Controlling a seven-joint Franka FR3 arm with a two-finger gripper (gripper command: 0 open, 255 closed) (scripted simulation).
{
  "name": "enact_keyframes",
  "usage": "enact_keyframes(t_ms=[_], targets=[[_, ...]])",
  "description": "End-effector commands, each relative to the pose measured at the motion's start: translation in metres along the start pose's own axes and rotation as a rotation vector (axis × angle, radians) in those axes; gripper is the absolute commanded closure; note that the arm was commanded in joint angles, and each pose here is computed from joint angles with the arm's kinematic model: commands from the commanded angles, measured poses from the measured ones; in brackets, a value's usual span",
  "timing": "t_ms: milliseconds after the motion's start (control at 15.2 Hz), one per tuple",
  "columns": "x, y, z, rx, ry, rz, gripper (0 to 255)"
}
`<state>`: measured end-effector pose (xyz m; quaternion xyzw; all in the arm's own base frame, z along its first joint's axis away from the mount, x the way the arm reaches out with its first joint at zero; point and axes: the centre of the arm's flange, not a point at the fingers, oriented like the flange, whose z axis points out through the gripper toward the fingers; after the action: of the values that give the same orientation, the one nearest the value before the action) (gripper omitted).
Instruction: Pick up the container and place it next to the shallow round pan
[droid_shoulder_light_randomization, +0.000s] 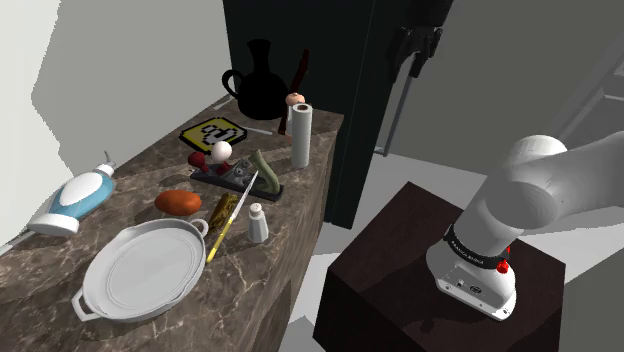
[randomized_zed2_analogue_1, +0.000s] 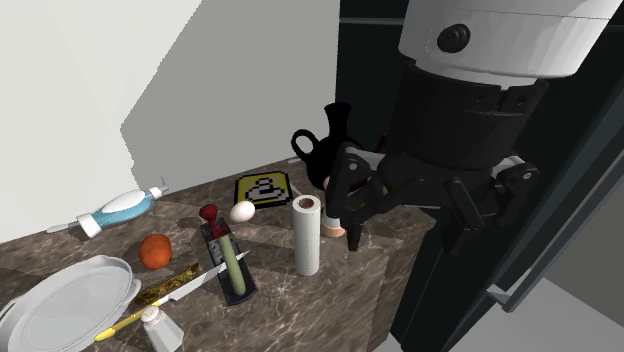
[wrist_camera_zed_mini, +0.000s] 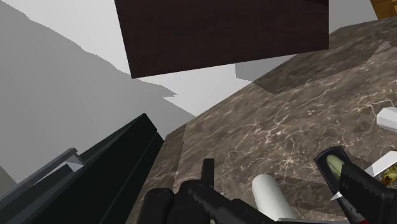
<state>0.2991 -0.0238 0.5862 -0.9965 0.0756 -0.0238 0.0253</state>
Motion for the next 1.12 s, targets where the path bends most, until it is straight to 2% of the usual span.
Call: enact_keyframes(t_ms=[0,1056], targets=[[0.000,0.000,0.000,0.000,0.000,0.000,0],[0.197,0.003,0.088,0.056,-0.031,0.017,0]])
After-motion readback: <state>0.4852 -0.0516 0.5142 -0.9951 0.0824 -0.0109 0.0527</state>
